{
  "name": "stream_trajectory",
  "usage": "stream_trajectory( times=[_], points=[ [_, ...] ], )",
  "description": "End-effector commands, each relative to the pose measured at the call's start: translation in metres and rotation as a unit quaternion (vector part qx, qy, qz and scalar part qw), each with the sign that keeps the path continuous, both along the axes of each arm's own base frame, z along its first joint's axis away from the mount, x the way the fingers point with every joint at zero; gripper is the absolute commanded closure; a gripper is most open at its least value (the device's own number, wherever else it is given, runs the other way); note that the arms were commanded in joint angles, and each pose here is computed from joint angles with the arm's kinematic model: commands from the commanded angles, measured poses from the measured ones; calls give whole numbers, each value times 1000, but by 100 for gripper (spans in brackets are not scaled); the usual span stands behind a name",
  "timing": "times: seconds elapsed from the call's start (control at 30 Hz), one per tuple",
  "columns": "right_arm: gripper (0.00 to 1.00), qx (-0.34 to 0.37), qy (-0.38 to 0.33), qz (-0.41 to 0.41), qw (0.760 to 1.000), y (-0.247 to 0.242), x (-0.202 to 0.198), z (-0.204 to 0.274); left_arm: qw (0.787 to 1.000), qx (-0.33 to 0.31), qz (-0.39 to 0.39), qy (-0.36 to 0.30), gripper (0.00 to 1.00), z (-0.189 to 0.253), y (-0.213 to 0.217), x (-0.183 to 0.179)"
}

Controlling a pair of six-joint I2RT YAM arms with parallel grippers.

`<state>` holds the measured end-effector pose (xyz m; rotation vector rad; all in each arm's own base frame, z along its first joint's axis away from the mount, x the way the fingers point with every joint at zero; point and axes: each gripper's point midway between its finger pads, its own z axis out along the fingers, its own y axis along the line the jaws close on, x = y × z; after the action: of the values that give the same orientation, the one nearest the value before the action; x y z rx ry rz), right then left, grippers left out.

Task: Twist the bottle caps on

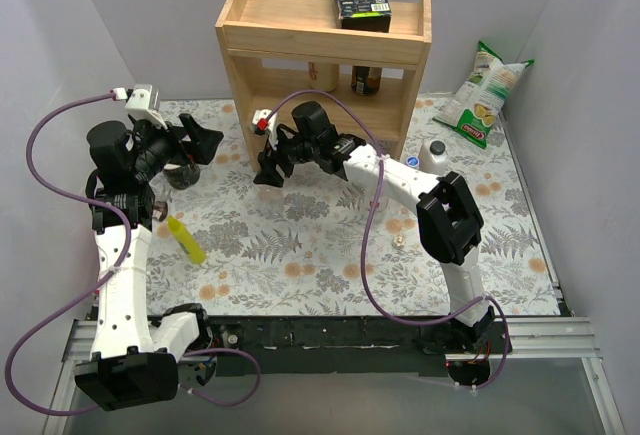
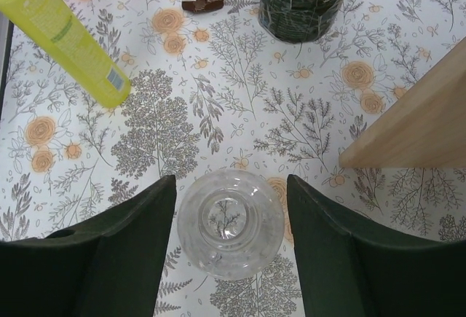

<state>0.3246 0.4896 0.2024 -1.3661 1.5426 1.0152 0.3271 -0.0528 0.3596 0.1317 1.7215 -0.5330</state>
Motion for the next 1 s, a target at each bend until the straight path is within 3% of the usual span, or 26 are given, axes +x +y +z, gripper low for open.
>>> stream_trajectory(
  times=[0.0,0.23,0.47,0.57,0.83,0.9,0.97],
  points=[
    [32,4,-15,-1,1000,1,3,-3,1000,-1,-10,-9,2,3,-3,-4],
    [35,-2,-21,-9,1000,2,8,-9,1000,-2,-19,-4,2,-2,-5,-3],
    [66,-7,-29,6,1000,1,5,-12,999,-2,-35,1,2,-10,-9,-3],
    [65,-14,-28,8,999,-1,4,-17,999,-3,-46,8,2,-15,-12,-1],
    [52,-27,-28,0,999,-5,6,-29,998,-3,-56,10,2,-18,-14,1],
    [52,-29,-30,-3,999,-5,7,-30,998,-3,-58,10,2,-19,-14,0],
    [58,-28,-30,1,999,-5,6,-29,998,-2,-59,9,2,-19,-15,-1]
  ],
)
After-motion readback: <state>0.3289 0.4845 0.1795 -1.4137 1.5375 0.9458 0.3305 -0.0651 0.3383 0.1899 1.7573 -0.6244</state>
